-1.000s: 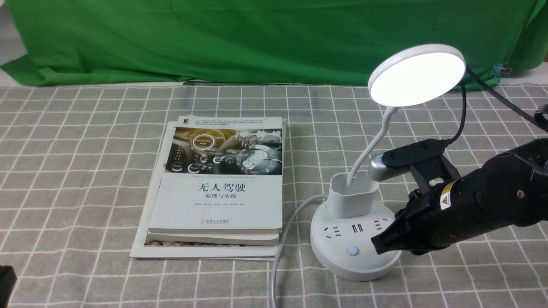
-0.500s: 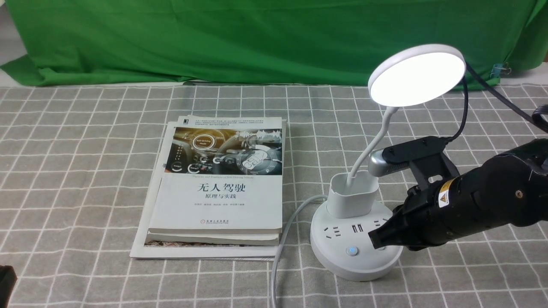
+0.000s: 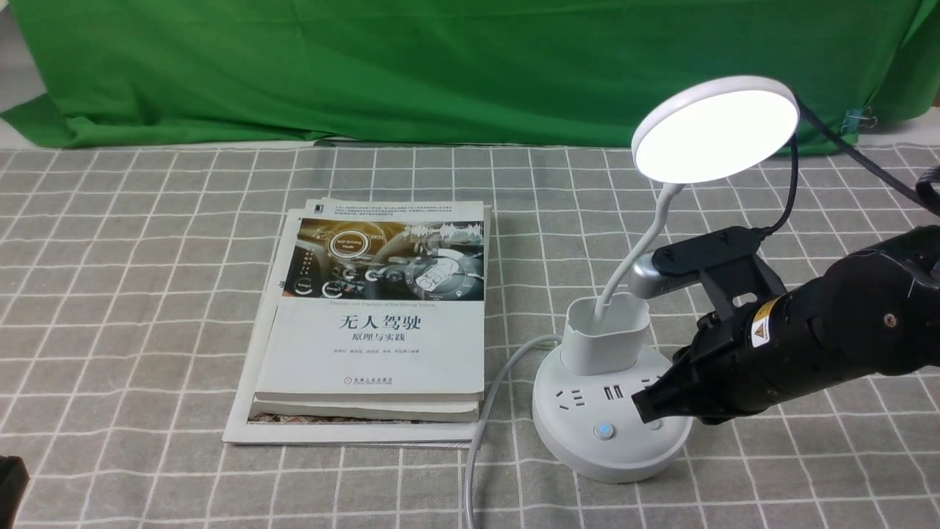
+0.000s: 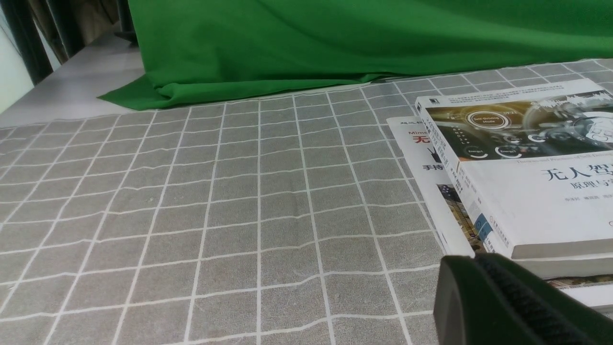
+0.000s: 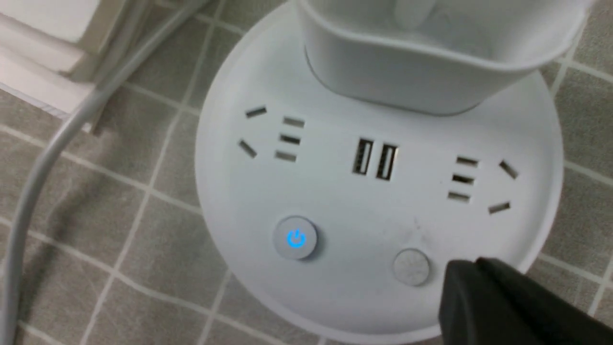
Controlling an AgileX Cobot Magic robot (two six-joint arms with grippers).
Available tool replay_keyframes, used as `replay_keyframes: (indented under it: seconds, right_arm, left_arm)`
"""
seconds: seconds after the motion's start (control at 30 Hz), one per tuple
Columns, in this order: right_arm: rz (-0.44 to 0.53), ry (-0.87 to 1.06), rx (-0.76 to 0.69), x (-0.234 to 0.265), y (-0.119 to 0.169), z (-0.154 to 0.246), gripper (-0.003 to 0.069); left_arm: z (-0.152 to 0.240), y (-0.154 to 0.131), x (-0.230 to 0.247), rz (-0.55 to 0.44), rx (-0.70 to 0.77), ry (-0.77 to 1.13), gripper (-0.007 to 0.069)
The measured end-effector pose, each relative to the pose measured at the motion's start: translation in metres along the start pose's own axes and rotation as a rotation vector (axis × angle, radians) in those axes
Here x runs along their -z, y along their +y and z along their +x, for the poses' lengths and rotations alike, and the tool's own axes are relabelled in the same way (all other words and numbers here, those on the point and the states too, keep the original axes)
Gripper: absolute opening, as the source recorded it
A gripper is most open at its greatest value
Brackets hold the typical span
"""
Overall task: Turn off the desk lamp on the grey coffee tablecloth by hand.
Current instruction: 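Press the power button on the lamp base to turn the lamp off with the right gripper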
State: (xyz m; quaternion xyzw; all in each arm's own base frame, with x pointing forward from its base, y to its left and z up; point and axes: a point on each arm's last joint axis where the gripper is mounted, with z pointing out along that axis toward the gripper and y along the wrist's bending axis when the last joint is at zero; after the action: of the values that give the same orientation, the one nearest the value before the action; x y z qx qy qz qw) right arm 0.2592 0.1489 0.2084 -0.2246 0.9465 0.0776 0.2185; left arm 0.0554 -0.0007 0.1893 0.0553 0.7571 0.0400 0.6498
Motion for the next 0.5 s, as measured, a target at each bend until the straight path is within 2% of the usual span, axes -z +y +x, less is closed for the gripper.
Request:
replay_keyframes:
  seconds: [0.5]
  right_arm:
    - [-0.016,0.042,0.034,-0.004,0.012,-0.002,0.0026]
  left_arm:
    - [0.000,0.000,0.000,0.000,0.000,0.000,0.0001]
